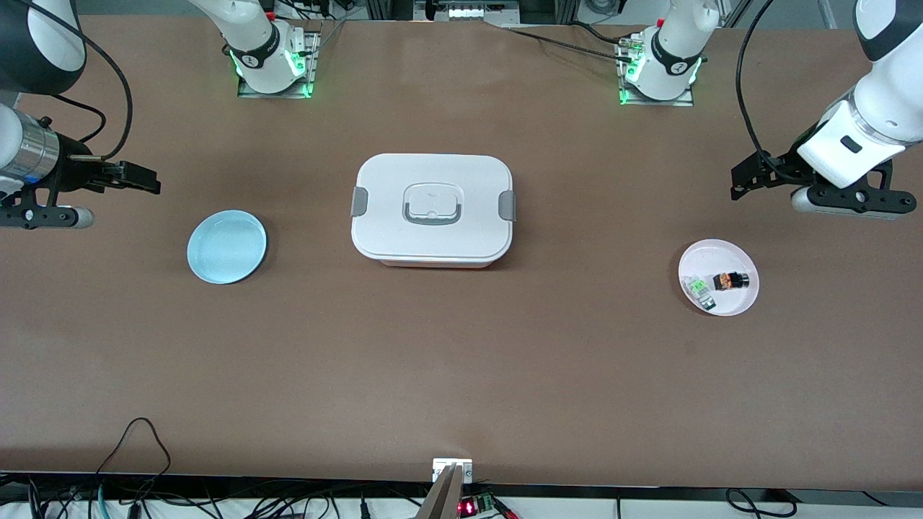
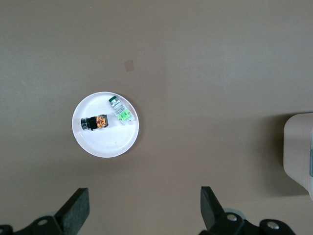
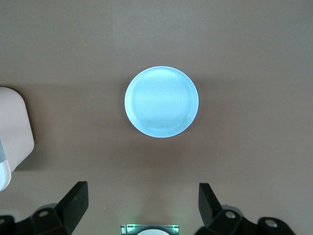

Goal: Transfer orange switch to right arm and place
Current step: 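Move the left gripper over the black-orange switch on the pink plate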

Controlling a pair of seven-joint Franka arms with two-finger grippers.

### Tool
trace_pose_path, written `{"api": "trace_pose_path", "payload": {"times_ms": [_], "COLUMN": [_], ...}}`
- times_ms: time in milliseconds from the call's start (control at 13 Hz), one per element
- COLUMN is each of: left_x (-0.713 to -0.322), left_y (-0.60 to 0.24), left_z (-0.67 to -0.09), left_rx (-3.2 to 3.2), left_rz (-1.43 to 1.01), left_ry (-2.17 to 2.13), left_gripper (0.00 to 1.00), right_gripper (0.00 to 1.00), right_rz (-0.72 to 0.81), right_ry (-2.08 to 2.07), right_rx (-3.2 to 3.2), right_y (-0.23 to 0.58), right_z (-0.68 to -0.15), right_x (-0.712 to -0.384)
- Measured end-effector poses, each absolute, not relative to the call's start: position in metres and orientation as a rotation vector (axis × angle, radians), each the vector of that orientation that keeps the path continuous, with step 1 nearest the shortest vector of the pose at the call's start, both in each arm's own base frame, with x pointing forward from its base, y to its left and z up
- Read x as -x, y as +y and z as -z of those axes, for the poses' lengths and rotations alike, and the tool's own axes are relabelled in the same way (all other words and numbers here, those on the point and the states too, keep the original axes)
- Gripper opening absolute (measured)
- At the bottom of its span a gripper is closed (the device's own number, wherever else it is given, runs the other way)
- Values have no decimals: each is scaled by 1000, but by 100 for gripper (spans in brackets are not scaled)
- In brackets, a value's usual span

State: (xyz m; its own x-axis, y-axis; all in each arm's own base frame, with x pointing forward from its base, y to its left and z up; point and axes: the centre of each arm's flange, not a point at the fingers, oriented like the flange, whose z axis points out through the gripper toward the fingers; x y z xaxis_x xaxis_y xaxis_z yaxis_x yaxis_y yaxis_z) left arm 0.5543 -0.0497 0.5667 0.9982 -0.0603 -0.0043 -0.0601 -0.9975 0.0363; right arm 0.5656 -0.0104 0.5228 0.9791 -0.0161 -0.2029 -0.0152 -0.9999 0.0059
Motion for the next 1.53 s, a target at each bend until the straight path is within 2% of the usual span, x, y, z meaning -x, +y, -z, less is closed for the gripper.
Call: {"api": "trace_pose_path", "payload": {"times_ms": [460, 767, 1227, 1534], "left_x": [-556, -554, -564, -588], "left_y": [-44, -29, 12, 53], "left_z": [-561, -528, -493, -449], "left_rx": [-3105, -3099, -3079, -3140], "left_rz": [29, 275, 404, 341], "left_ry": [-74, 17, 153, 215], "left_gripper": [100, 100, 100, 100], "right_gripper": [100, 100, 100, 100], "right_rz": [320, 320, 323, 326], "right_ry": [-28, -31, -30, -30], "right_rx": [-3121, -3121, -3120, -3120], "right_y": [-11, -12, -12, -12], "right_z": [-523, -523, -522, -521], "right_x": [-566, -566, -566, -566]}}
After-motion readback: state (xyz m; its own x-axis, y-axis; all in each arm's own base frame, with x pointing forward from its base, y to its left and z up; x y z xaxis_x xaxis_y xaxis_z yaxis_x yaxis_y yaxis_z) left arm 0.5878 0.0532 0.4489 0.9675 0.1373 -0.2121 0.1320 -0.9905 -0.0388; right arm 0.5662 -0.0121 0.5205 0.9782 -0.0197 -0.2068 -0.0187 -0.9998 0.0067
